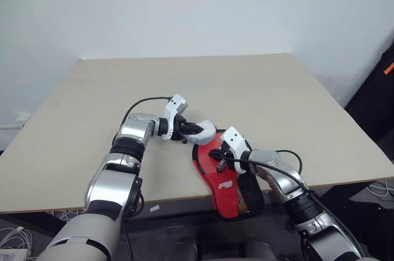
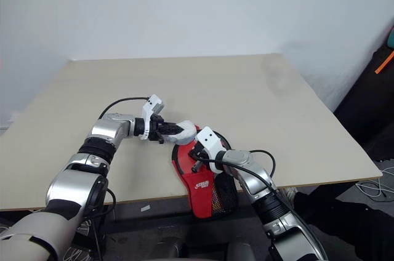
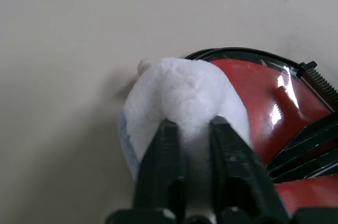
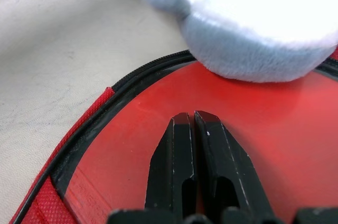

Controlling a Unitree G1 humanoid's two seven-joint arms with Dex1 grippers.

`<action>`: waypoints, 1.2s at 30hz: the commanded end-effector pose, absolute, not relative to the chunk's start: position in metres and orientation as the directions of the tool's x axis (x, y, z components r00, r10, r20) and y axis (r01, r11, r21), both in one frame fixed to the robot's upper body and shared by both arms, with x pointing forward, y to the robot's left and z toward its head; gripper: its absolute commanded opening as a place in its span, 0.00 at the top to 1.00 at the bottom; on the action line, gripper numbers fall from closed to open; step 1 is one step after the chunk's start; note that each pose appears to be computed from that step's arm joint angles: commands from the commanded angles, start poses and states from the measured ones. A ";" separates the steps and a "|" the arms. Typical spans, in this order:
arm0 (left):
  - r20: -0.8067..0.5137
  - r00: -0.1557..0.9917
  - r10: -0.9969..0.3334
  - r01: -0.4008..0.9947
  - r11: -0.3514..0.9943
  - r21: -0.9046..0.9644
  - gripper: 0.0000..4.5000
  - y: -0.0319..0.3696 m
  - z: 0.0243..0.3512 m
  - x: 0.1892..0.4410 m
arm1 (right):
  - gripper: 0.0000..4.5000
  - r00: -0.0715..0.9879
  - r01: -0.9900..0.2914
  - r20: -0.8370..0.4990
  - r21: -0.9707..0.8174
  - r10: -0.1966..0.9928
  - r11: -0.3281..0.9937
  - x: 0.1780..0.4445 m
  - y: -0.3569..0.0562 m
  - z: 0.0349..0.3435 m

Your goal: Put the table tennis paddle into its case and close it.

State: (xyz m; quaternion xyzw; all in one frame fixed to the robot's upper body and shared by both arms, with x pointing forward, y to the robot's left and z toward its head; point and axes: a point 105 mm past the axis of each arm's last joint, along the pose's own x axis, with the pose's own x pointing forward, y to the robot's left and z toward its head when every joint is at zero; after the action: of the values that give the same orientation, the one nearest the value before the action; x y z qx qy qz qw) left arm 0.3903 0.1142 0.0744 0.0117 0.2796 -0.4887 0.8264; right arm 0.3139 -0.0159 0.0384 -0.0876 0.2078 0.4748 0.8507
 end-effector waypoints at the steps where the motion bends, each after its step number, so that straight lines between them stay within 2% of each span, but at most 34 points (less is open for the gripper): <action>1: -0.528 0.329 -0.783 0.818 0.515 -0.255 0.99 0.111 0.060 0.384 | 0.97 0.414 -0.827 -0.564 0.095 0.715 0.554 0.302 -0.028 0.004; 4: -0.499 0.365 -0.786 0.814 0.529 -0.239 0.99 0.103 0.069 0.392 | 0.97 0.415 -0.827 -0.564 0.093 0.714 0.554 0.302 -0.028 0.004; 11: -0.386 0.604 -0.697 0.706 0.693 -0.146 0.99 0.095 0.098 0.432 | 0.97 0.414 -0.829 -0.565 0.090 0.714 0.552 0.302 -0.028 0.004; 14: -0.355 0.672 -0.650 0.652 0.747 -0.133 0.99 0.089 0.103 0.441 | 0.97 0.413 -0.832 -0.563 0.087 0.716 0.548 0.302 -0.027 0.005; 27: -0.332 0.648 -0.686 0.675 0.719 -0.167 0.99 0.033 0.092 0.434 | 0.97 0.416 -0.832 -0.572 0.076 0.707 0.550 0.296 -0.034 0.006; 36: -0.258 0.697 -0.669 0.654 0.741 -0.156 0.99 0.032 0.121 0.446 | 0.97 0.424 -0.825 -0.580 0.069 0.695 0.561 0.294 -0.038 0.004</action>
State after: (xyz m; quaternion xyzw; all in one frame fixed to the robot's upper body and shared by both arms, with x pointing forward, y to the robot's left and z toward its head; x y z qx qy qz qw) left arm 0.4342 0.0444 0.0797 -0.0244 0.2136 -0.3470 0.9129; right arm 0.3081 -0.0270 0.0394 -0.1035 0.2092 0.4666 0.8531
